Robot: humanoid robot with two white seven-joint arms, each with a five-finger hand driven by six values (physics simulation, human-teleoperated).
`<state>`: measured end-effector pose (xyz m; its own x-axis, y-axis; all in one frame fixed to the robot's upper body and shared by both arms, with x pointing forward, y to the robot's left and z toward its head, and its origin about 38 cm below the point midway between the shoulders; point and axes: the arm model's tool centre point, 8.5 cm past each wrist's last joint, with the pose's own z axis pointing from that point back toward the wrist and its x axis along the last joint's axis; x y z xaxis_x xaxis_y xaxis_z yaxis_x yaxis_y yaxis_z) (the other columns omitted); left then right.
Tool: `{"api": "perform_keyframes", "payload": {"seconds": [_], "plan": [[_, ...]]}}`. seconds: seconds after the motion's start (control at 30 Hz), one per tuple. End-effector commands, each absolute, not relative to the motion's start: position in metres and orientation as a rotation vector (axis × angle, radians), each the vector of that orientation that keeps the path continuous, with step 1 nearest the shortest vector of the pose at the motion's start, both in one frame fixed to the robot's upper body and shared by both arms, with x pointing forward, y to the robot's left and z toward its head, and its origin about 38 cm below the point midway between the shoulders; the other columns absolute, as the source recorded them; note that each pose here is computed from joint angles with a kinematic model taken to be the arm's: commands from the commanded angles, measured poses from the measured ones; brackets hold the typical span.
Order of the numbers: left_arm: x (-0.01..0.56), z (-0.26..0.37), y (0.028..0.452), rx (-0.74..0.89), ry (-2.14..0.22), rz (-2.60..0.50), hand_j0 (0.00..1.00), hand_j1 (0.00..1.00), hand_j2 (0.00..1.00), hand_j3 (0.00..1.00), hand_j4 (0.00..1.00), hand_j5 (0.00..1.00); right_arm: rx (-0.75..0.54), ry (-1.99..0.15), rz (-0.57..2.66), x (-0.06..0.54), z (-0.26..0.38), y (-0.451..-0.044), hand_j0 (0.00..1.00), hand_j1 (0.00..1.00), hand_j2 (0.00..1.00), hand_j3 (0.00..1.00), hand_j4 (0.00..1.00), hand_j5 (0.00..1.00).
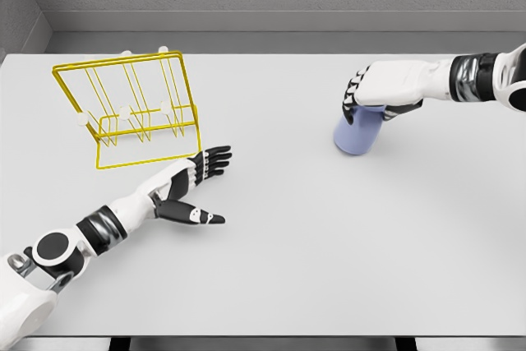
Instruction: Place the cup on the cup holder with both arms
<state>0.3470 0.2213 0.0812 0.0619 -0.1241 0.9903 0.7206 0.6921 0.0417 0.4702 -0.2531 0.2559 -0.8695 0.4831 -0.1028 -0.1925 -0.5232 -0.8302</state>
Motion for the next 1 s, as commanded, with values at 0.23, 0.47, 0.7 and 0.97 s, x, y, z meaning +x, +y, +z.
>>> {"api": "perform_keyframes", "payload": {"seconds": [0.23,0.47,0.7,0.97], "plan": [[0.347,0.084,0.216,-0.566,-1.387,-0.676,1.0,1.0,1.0,1.0,1.0,1.0,-0.468,-1.285,2.447,0.457,0.267,-0.246,0.5,0.5,0.5,0.5,0.5,0.5],[0.348,0.084,0.217,-0.565,-1.388,-0.673,1.0,1.0,1.0,1.0,1.0,1.0,-0.469,-1.309,2.499,0.442,0.273,-0.238,0.5,0.5,0.5,0.5,0.5,0.5],[0.35,0.086,0.217,-0.562,-1.392,-0.674,1.0,1.0,1.0,1.0,1.0,1.0,-0.466,-1.343,2.547,0.428,0.278,-0.228,0.5,0.5,0.5,0.5,0.5,0.5],[0.351,0.086,0.217,-0.563,-1.394,-0.674,1.0,1.0,1.0,1.0,1.0,1.0,-0.451,-1.361,2.592,0.411,0.279,-0.223,0.5,0.5,0.5,0.5,0.5,0.5]]}}
